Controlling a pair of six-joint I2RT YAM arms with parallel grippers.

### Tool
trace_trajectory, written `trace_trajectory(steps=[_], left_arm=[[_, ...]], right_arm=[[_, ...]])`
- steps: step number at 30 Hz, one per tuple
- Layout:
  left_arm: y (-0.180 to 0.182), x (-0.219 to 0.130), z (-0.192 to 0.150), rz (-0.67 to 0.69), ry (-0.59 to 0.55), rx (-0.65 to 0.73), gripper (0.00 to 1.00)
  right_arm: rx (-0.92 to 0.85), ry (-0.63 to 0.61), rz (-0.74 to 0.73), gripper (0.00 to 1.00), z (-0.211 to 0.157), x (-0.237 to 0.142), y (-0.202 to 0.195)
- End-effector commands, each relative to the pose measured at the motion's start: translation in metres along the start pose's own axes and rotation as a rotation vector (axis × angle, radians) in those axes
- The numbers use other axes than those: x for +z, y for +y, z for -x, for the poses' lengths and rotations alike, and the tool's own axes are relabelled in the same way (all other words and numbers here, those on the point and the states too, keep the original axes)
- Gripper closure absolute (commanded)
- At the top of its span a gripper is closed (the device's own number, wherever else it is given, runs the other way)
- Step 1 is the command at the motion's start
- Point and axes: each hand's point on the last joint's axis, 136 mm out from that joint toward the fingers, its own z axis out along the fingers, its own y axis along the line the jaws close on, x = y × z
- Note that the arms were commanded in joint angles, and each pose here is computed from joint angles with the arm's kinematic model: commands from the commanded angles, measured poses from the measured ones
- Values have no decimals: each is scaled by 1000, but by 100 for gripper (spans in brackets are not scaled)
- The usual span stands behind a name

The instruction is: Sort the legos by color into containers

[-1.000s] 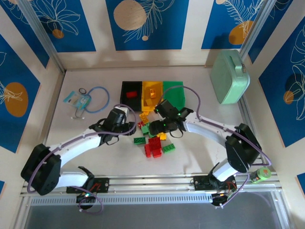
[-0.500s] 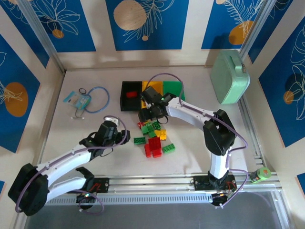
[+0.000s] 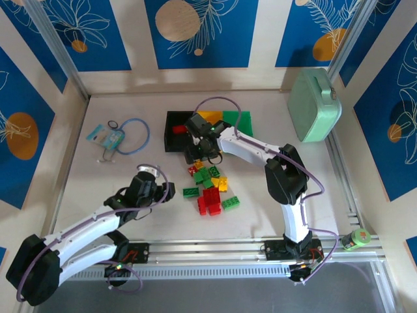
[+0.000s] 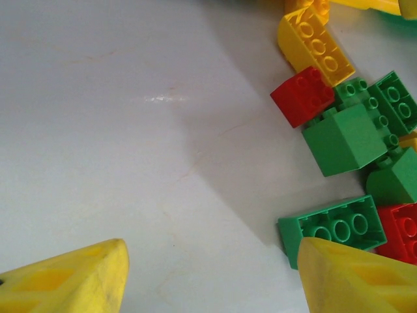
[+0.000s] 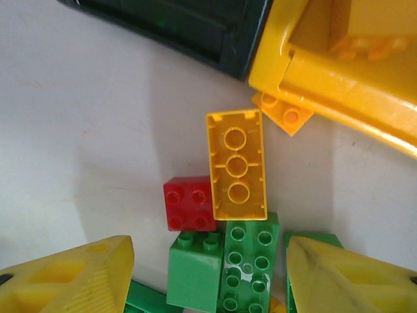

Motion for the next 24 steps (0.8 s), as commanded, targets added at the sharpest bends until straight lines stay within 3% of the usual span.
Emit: trace_trajectory(steps=[1, 10, 24], left_arm=[[0, 0, -3, -13, -7, -20, 31], [-2, 7, -6, -21, 13, -25, 31], [-4, 9, -6, -20, 22, -28, 32]], right_arm=[[6, 30, 27, 35, -20, -8, 3], [106, 65, -69, 37, -40, 2, -43], [134, 123, -83, 38, -52, 26, -63]])
